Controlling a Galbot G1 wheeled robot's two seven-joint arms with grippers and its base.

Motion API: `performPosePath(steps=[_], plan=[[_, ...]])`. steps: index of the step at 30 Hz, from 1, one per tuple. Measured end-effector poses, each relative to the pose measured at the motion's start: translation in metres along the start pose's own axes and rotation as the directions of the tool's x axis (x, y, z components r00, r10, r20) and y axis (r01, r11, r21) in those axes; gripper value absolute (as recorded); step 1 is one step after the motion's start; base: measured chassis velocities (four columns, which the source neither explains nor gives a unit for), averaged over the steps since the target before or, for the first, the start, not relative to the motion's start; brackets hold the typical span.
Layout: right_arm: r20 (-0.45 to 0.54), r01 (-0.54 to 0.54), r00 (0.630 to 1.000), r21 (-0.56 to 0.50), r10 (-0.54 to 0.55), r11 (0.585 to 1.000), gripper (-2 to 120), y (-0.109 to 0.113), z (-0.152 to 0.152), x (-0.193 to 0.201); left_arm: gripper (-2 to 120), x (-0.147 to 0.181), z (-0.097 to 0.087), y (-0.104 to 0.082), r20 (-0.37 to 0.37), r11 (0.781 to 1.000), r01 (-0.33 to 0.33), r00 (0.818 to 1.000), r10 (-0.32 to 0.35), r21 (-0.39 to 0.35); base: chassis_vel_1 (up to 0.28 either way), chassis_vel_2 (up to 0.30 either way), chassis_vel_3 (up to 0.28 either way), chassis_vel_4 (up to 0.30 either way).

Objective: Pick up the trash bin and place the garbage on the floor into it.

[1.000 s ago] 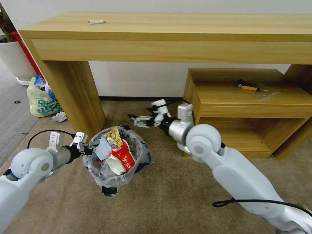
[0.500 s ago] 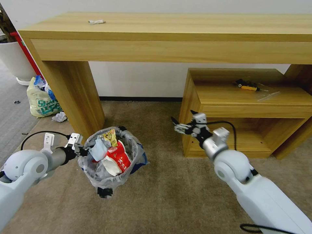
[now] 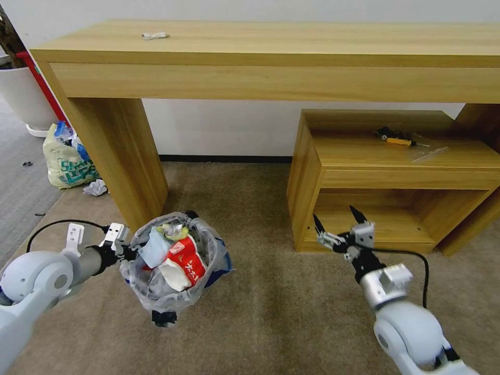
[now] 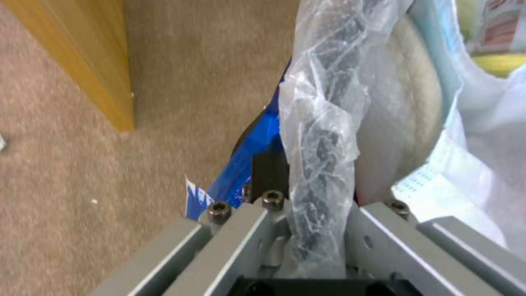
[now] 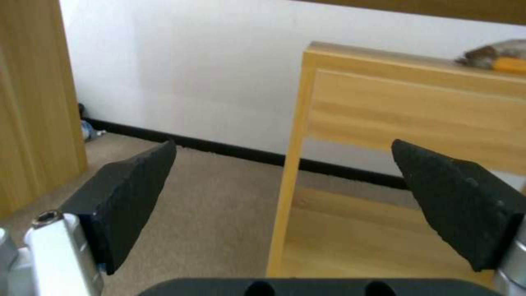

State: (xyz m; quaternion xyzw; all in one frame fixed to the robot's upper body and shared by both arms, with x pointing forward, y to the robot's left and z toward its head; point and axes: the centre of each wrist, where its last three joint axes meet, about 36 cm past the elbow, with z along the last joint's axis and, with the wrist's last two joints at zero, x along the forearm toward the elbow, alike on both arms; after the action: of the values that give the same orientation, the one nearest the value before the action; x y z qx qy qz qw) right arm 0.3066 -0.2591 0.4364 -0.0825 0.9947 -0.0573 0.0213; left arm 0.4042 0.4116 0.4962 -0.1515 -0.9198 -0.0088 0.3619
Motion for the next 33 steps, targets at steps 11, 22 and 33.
performPosePath(steps=[11, 22, 33], plan=[[0.028, -0.048, 0.998, -0.010, 0.048, 0.999, 100, 0.000, 0.000, 0.013, 0, -0.010, 0.022, 0.015, -0.047, 0.999, 0.027, 0.999, -0.026, 0.024, 0.000, 0.000, 0.000, 0.000], [0.055, -0.082, 0.995, -0.014, 0.083, 0.996, 100, -0.010, -0.001, 0.010, 0, -0.021, 0.030, 0.026, -0.063, 0.998, 0.042, 0.997, -0.038, 0.056, 0.000, 0.000, 0.000, 0.000], [0.057, -0.080, 0.995, -0.031, 0.082, 0.996, 100, -0.007, 0.000, 0.007, 0, -0.027, 0.037, 0.030, -0.082, 0.997, 0.040, 0.996, -0.034, 0.073, 0.000, 0.000, 0.000, 0.000]])
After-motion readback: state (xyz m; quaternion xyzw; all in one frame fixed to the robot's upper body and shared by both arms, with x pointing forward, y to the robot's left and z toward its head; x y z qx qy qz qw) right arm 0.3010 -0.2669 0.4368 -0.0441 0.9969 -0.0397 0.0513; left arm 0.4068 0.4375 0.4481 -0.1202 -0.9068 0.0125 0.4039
